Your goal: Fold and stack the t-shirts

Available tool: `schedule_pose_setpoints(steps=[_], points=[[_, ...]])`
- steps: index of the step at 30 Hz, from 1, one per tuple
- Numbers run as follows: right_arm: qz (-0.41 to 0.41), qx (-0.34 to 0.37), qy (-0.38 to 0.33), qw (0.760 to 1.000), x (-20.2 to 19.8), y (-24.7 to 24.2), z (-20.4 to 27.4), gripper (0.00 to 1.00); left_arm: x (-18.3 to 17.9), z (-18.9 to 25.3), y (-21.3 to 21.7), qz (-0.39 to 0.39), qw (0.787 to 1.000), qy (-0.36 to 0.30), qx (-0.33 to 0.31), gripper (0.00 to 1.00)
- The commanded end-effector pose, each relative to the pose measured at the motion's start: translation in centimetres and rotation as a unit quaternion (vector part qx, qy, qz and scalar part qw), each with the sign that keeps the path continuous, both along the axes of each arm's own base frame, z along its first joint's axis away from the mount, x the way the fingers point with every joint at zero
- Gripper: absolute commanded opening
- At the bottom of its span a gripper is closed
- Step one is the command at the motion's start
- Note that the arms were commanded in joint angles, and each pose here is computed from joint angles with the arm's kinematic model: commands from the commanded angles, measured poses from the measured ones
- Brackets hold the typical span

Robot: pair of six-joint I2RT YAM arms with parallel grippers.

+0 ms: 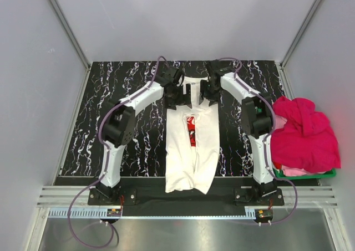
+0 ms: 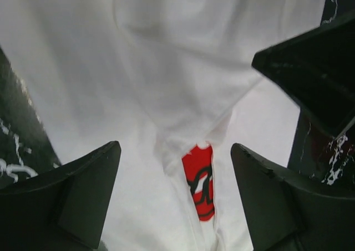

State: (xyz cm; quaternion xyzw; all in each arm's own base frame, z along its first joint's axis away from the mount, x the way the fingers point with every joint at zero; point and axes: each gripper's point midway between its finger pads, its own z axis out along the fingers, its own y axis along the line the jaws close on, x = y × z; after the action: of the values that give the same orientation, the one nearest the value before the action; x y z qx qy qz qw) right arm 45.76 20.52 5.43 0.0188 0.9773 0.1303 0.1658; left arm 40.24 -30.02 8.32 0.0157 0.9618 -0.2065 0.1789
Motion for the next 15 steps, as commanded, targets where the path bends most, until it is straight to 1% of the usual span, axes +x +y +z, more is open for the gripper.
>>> schedule_pose_setpoints(steps=[1,4,5,6,7,8,9,10,11,12,13,14,15], points=[[0.017,-0.010,0.008,1.000,1.0,0.3,-0.5,0.59,2.5,-0.7,-0.9,-0.011,1.000,0.002,-0.020,0.86],[0.013,-0.031,0.038,0.999,1.2,-0.1,-3.3,0.59,3.9,-3.0,-0.9,-0.005,1.000,0.020,-0.021,0.86],[0.011,-0.029,0.028,0.999,2.2,0.2,-3.0,0.58,4.2,-3.5,-1.0,-0.005,0.999,0.026,-0.024,0.86],[0.010,-0.036,0.046,0.998,2.3,0.1,-5.0,0.59,4.7,-5.1,-0.7,-0.002,0.999,0.039,-0.023,0.86],[0.009,-0.032,0.036,0.999,3.3,0.5,-4.4,0.59,5.6,-4.7,-0.9,-0.003,0.999,0.034,-0.031,0.86],[0.007,-0.031,0.037,0.999,3.8,0.6,-4.8,0.59,6.0,-6.4,-0.8,0.001,0.998,0.047,-0.029,0.86],[0.005,-0.032,0.058,0.998,3.8,0.7,-7.3,0.60,7.0,-6.8,-0.2,0.011,0.998,0.051,-0.034,0.86],[0.000,-0.019,0.031,0.999,5.7,1.0,-5.8,0.60,7.5,-7.3,0.2,0.014,0.997,0.060,-0.038,0.86],[-0.003,-0.012,0.024,1.000,6.5,1.2,-6.1,0.60,9.2,-5.8,-0.3,0.014,0.997,0.042,-0.061,0.86],[-0.007,0.001,0.029,1.000,7.1,1.5,-7.7,0.60,10.3,-7.6,0.9,0.030,0.996,0.054,-0.065,0.87],[-0.012,0.024,-0.011,1.000,9.3,1.9,-6.7,0.61,11.4,-7.3,1.1,0.035,0.995,0.047,-0.077,0.87],[-0.014,0.040,-0.025,0.999,10.2,2.2,-6.6,0.62,12.7,-6.4,1.1,0.036,0.994,0.035,-0.100,0.87],[-0.021,0.066,-0.042,0.997,11.2,2.6,-5.6,0.66,14.4,-6.9,2.1,0.051,0.991,0.025,-0.119,0.87]])
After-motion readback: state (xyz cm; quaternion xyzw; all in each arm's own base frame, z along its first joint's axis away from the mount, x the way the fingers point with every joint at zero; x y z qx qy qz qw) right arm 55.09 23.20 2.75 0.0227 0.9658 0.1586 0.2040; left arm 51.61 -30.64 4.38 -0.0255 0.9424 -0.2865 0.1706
